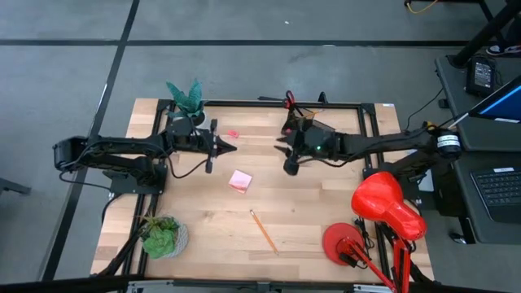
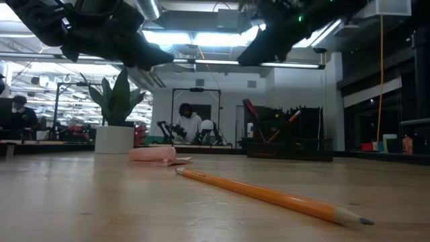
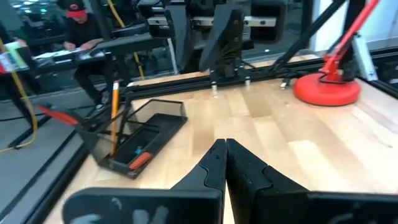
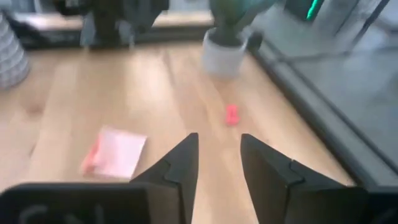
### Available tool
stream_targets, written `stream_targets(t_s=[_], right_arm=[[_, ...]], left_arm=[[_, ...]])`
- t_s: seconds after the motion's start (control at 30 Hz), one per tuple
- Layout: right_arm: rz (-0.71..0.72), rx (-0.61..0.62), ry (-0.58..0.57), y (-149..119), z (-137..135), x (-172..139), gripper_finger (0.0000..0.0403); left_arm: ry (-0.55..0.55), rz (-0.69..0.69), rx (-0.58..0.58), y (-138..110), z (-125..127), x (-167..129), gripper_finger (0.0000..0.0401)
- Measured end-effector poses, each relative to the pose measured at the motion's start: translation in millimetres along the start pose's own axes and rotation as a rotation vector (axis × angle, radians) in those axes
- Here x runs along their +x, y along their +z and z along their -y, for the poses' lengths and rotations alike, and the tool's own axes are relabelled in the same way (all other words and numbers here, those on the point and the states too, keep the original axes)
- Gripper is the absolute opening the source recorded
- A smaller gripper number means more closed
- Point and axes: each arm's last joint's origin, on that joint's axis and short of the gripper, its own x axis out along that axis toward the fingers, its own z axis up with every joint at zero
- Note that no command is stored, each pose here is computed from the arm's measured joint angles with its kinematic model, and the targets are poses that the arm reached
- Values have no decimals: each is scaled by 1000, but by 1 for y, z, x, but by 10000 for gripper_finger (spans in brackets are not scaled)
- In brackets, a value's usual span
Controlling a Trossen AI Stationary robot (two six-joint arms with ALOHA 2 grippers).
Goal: Pick and place office supplies into organizer
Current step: Put the pencil into the black desk organizer
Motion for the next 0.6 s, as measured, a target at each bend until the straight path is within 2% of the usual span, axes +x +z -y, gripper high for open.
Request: stream_targets(t_s=[0.13, 0.3, 0.4, 0.6], right_arm=[[-26, 11, 31, 6, -28, -10, 122], [-35, 29, -1, 0, -64, -27, 122], [-26, 54, 32, -4, -85, -35, 122], [-62, 49, 81, -5, -125, -32, 122]], left_arm=[[-46, 9, 4, 1, 6, 2, 2], [-84, 15, 10, 3, 13, 4, 1], [-104, 18, 13, 3, 17, 4, 2], [-143, 23, 8, 5, 25, 6, 1]])
